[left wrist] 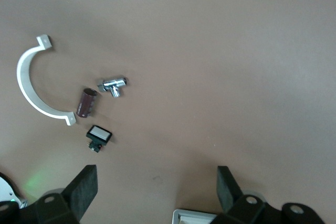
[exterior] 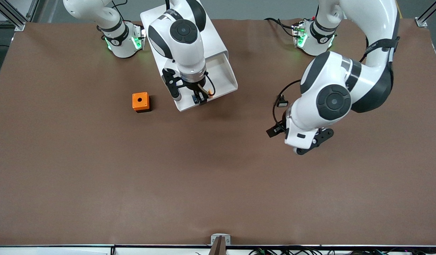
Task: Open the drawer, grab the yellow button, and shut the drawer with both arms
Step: 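Grasp the blue push button with the right gripper, then lift the button out with the right gripper while the left gripper reaches the drawer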
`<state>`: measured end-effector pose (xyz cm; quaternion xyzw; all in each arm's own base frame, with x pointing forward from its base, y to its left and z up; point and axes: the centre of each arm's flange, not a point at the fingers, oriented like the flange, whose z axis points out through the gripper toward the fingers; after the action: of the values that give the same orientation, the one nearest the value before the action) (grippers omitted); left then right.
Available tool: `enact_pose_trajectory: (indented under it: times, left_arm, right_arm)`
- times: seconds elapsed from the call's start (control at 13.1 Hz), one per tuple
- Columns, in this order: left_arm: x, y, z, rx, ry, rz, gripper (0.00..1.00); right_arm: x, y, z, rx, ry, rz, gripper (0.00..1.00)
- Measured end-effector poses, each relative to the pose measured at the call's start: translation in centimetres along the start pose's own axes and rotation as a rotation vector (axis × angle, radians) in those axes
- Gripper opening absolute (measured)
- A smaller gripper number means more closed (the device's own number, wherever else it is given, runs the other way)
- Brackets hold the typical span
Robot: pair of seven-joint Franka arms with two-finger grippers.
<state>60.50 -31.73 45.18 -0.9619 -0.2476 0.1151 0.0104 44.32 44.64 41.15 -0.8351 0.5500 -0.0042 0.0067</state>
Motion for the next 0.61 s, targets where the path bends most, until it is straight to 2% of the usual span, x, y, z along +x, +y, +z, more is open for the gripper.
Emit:
enact_pose_trajectory:
  times: [0.38,0.61]
  left_arm:
    - [-1.5,2.9,4.3,-0.031,0.0,0.116,1.0]
    - [-2.6,4.2,7.0,-0.037,-0.011,0.151,1.0]
  right_arm:
    - [0.6,0.1,-2.1,-0.035,0.012,-0.042,0.41]
    - [5.8,-1.3,-6.3,-0.075,-0.002,-0.122,0.41]
